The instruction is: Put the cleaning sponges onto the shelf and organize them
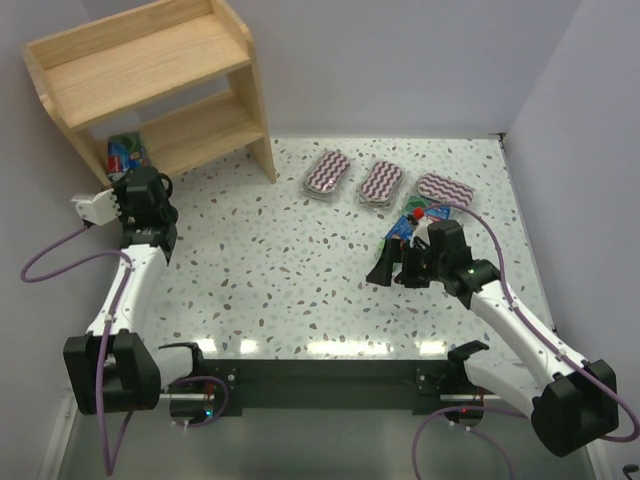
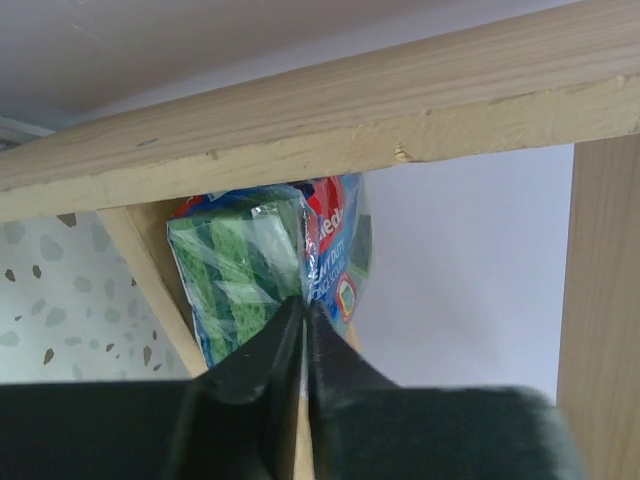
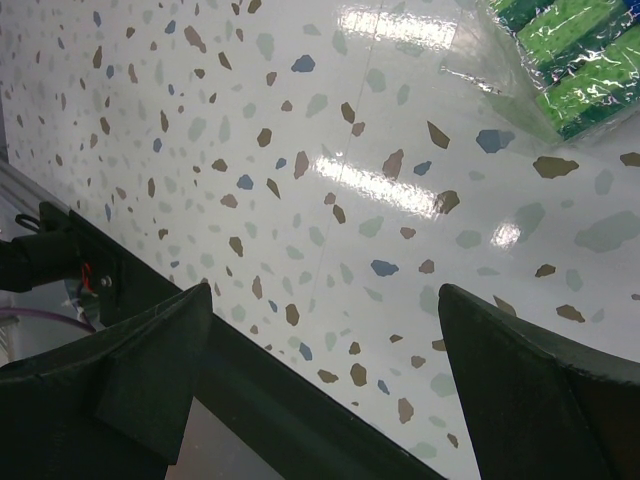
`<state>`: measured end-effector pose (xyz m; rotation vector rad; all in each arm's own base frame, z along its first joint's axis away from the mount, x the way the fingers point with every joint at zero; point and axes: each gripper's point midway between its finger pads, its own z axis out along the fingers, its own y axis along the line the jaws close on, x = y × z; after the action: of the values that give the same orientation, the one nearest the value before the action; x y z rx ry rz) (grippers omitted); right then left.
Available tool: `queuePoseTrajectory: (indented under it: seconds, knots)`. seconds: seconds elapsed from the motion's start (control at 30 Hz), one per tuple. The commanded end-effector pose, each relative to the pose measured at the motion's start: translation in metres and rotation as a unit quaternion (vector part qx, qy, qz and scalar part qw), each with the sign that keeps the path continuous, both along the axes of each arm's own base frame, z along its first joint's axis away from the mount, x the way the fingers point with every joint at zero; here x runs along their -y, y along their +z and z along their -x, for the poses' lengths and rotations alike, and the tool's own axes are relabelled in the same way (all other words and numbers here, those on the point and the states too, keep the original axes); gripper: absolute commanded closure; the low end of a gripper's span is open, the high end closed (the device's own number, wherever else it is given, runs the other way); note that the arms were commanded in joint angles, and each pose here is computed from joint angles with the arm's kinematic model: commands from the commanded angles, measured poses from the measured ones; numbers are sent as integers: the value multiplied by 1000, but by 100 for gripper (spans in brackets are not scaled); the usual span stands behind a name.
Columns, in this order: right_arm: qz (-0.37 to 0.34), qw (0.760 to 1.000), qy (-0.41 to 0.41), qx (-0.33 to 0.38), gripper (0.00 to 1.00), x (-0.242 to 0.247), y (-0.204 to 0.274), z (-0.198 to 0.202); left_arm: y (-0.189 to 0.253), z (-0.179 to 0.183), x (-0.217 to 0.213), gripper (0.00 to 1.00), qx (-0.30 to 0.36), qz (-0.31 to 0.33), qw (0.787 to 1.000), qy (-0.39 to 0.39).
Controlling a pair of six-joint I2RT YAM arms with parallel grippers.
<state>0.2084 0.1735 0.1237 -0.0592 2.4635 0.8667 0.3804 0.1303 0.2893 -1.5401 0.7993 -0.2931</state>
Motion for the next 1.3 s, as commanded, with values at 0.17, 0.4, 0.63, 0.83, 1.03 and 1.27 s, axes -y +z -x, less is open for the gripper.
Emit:
queuePoseTrajectory:
  seconds: [0.17, 0.4, 0.63, 0.83, 1.03, 1.27]
  knots:
    - [-5, 1000, 13, 13, 1, -3, 4, 0, 14, -2, 1, 62, 21, -28, 999, -18]
    - [-5, 1000, 12, 13, 1, -3, 4, 0, 37, -2, 10, 27, 47, -53, 996, -48]
    - [-5, 1000, 13, 15, 1, -2, 5, 1, 72, 9, 27, 4, 72, -78, 990, -97]
    - [-2, 1000, 6, 20, 1, 0, 10, -1, 81, 28, 77, 0, 42, -124, 962, -240]
    - [9, 998, -39, 49, 1, 11, 28, -10, 58, 55, 142, 0, -9, -184, 890, -418]
    - [108, 973, -204, 14, 1, 60, 16, -39, 10, 80, 256, 0, -9, -255, 727, -637]
